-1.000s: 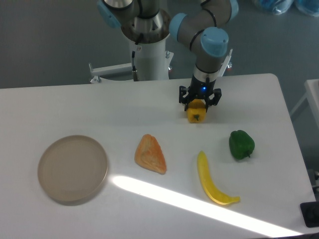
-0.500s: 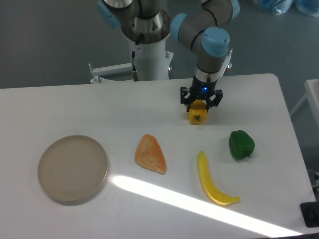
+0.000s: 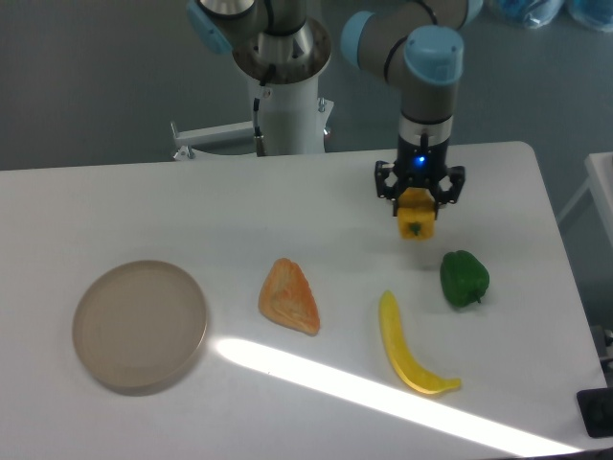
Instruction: Pick up the yellow pepper from the table
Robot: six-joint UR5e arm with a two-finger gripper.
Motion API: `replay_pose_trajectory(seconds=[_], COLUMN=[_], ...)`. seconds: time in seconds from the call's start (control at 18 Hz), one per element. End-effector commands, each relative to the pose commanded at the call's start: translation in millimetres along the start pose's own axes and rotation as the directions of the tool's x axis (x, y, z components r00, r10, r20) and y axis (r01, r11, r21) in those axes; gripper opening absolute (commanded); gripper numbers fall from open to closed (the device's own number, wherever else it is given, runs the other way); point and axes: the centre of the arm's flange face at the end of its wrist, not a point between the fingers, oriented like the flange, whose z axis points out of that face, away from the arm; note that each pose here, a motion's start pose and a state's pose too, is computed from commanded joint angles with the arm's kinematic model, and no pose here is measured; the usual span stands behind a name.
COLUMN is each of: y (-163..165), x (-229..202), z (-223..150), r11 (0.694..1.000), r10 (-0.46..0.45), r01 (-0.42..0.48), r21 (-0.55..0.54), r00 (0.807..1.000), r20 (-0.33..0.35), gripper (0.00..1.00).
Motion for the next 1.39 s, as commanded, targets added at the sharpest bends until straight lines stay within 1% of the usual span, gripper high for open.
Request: replay_pose_trajectory(seconds=[0.11, 0.22, 0.33, 0.44, 0.56, 0.83, 1.17, 1.39], y=[-9, -30, -63, -98, -114, -135, -142, -141], x=[-10, -20, -19, -18, -23, -19, -25, -26], z=[-9, -15, -17, -23, -21, -14, -23, -16], r11=[0.995, 0.98, 0.964, 0.95, 0.946, 0.938, 0.938, 0.937], r10=[0.1, 0.198, 0.257, 0.305, 0.318, 0.345, 0.347, 0.347], r01=[-0.1, -0.197, -0.251, -0.298, -0.311, -0.34, -0.342, -0.342], r21=[0.003, -0.03, -0.083, -0.094, -0.088, -0.068, -0.059, -0.068], r00=[0.995, 0.979, 0.964, 0.949, 0.944, 0.935, 0.932, 0.933], r20=[0.028, 0.056, 0.064, 0.078, 0.082, 0.079, 0.102, 0.095], gripper=[0.34, 0.34, 0.34, 0.34, 0.34, 0.34, 0.34, 0.34])
